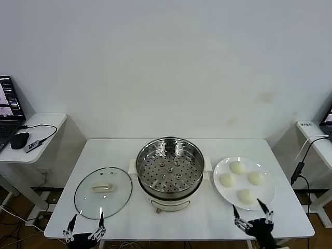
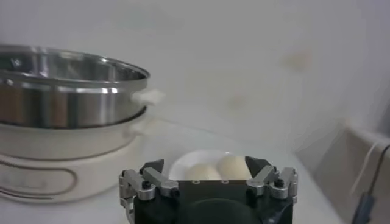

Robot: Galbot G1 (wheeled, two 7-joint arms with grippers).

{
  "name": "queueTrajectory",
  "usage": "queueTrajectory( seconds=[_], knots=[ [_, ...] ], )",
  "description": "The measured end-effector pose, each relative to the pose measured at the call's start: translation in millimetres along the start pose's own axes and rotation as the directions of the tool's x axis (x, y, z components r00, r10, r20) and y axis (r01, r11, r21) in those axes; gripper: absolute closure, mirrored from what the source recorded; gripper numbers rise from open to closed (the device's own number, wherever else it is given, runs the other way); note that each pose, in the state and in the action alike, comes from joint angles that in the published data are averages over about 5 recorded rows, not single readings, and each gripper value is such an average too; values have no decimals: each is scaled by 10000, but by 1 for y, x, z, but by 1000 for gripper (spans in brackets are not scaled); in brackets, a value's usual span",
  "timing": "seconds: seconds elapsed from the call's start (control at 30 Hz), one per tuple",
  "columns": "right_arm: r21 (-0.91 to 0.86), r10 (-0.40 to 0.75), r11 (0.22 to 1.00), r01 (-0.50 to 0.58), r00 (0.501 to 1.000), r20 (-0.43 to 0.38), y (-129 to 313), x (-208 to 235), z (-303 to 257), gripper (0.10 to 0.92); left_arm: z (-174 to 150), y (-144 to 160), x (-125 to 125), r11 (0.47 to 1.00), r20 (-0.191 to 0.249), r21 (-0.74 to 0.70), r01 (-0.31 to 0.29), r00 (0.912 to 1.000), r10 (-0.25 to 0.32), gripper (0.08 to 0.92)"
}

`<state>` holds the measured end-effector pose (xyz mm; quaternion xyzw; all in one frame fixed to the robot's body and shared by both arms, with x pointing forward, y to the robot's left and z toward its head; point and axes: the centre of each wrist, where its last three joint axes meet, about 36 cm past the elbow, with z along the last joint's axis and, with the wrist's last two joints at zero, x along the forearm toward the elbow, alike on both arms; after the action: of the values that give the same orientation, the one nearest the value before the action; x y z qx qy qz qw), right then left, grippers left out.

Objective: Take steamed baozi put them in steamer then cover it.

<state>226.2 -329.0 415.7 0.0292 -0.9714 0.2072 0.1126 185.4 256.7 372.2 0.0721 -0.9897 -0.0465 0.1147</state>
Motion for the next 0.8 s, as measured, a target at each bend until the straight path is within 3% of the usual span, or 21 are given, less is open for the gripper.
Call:
queueTrajectory(
  seconds=[0.27, 0.53, 0.8],
  knots=[
    [3371, 32, 9414, -77, 9999, 141, -58, -27, -7, 200, -13, 3, -8, 9987, 209, -481, -174, 9996, 184, 177],
    [6472, -1003, 7559, 990, 9943, -350, -114, -77, -32, 200, -21, 3, -18, 9959, 377, -864, -268, 9988, 301, 177],
    [7813, -2257, 5661, 2628, 9610, -1597, -148, -147, -70, 200, -26, 1, -25, 9946, 500, -1035, -124, 9986, 177, 177]
  ],
)
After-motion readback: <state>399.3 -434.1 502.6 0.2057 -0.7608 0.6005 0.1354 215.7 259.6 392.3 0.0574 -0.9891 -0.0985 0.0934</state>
